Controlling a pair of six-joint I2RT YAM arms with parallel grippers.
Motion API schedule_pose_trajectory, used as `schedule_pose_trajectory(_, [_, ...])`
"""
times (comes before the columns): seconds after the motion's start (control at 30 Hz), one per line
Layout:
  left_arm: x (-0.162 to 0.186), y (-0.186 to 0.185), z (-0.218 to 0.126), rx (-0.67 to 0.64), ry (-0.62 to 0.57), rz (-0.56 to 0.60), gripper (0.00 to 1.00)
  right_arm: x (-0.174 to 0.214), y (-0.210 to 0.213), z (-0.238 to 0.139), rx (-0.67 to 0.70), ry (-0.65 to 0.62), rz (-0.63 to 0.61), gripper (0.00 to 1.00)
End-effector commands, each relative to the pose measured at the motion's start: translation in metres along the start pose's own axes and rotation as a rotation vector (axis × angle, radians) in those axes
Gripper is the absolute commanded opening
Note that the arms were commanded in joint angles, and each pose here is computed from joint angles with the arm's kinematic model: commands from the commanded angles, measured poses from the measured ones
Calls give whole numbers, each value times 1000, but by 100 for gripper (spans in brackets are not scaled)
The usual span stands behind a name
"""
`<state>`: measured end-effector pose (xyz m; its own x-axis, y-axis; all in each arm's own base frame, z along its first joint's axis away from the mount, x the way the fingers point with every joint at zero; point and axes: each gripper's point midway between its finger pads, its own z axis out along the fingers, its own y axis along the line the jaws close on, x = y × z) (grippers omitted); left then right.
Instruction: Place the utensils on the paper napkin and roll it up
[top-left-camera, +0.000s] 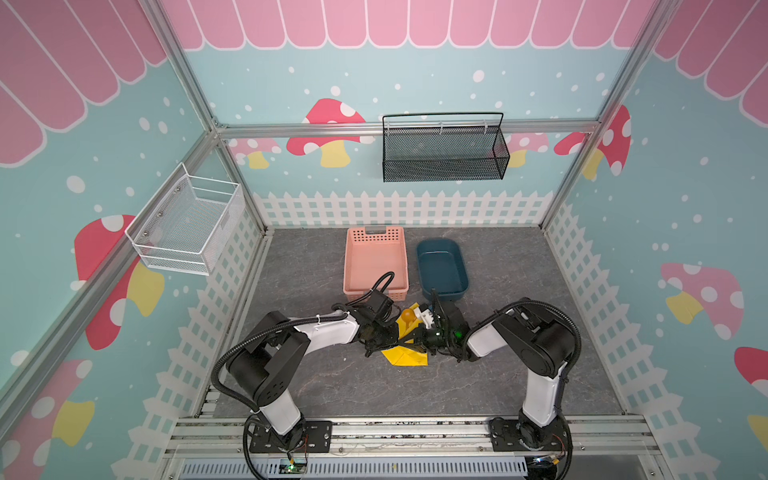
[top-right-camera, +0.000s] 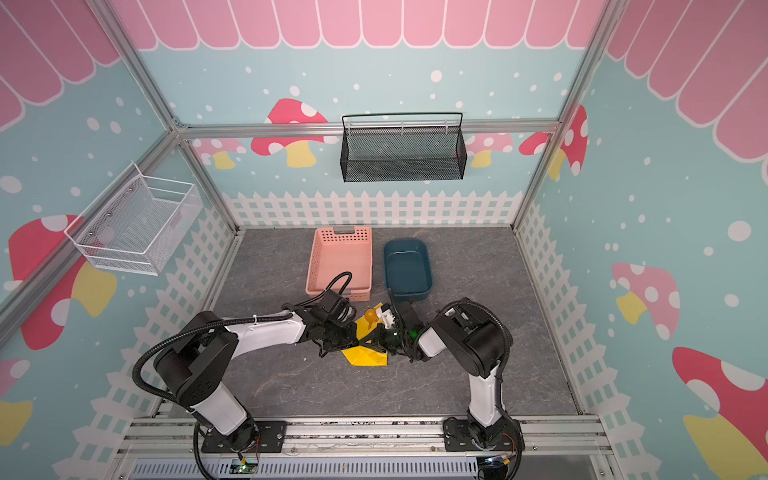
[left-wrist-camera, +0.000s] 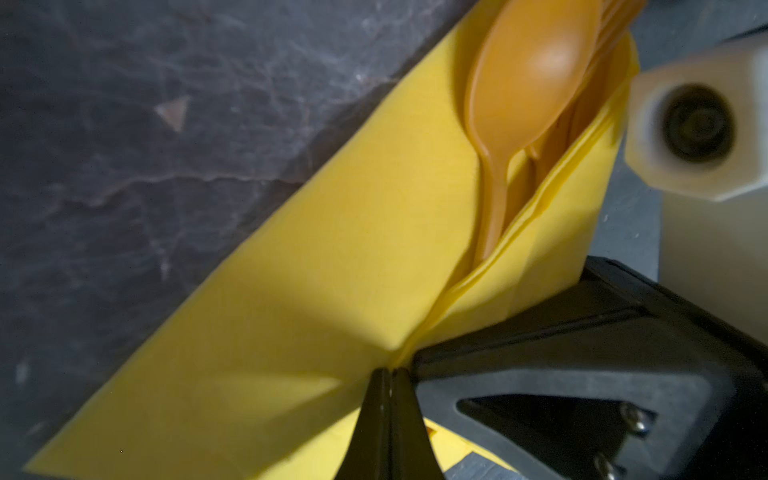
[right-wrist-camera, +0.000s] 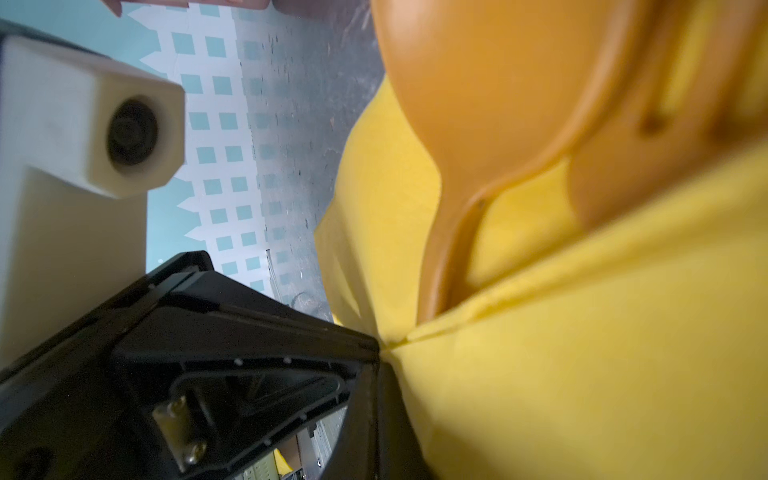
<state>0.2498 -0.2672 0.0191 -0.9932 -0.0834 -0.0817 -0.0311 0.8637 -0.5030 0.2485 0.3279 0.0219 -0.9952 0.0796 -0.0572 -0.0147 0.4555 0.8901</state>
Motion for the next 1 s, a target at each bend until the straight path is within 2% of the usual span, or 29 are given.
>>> schedule_pose_trajectory(0.0, [14,14,14,-42,57,-27,0,3,0,2,7,13,10,0])
schedule_pose_trajectory(0.13, [15,18,16,-65,66,-31,0,3,0,2,9,13,12,0])
schedule_pose_trajectory(0.27, [17,25,16,-94,74,-36,0,-4,22,-6,-18,-12,-32,0])
schedule_pose_trajectory(0.5, [18,26,16,-96,78,-35,0,-2,38,-23,33,-14,-112,0])
schedule_pose_trajectory(0.97, [17,23,16,-91,75,-32,0,38,8,-63,108,-33,-63,0])
